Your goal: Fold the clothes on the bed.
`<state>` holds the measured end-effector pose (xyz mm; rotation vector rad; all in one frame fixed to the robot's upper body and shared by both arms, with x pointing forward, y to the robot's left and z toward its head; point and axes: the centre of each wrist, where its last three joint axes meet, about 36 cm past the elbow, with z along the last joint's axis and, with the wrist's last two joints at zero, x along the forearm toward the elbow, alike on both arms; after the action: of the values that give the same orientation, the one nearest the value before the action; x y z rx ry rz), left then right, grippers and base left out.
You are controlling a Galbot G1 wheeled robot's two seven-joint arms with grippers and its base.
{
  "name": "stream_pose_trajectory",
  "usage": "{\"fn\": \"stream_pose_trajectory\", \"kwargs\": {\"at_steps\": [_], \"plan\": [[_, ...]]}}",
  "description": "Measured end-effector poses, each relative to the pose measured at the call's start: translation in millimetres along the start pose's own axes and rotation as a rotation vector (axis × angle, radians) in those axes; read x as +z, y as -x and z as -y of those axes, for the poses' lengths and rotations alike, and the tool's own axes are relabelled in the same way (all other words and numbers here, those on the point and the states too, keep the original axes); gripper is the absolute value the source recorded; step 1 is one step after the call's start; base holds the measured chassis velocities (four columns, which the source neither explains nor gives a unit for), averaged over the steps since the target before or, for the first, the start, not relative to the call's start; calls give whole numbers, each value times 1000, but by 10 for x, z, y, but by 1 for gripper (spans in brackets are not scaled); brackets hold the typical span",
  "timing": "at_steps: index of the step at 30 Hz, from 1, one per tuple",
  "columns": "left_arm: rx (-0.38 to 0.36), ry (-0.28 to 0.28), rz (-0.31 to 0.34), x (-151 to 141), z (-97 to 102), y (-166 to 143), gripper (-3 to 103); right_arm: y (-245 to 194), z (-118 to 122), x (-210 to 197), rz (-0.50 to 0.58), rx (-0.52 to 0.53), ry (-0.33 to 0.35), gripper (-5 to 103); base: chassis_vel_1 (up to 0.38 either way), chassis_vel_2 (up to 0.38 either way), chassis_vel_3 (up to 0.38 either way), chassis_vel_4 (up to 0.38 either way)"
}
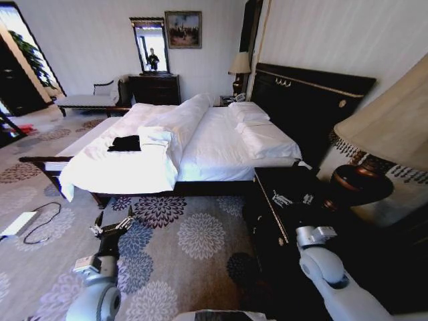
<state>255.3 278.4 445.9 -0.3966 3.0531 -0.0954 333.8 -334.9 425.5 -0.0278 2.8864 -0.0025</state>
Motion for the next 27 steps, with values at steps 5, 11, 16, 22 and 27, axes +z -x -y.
{"fn": "stream_pose_trajectory", "kwargs": {"at_steps": [5,11,16,22,27], "plan": [[2,-2,-14,-10,18,-60,100,-47,79,25,47,-59,-20,100,0,0,0,0],[14,26,-34,-23,27,-177,100,-153,188,-46,86,-140,-116,100,0,0,0,0],[23,31,-25,-106,49,-251,100,-207,174,-167,51,-119,-145,100,0,0,0,0],[28,64,-25,-96,31,-348,100,-297,69,-321,-57,-70,-164,100,0,0,0,0],[29,80,-25,-137,3,-407,100,-278,61,-323,-60,-72,-142,100,0,0,0,0]]}}
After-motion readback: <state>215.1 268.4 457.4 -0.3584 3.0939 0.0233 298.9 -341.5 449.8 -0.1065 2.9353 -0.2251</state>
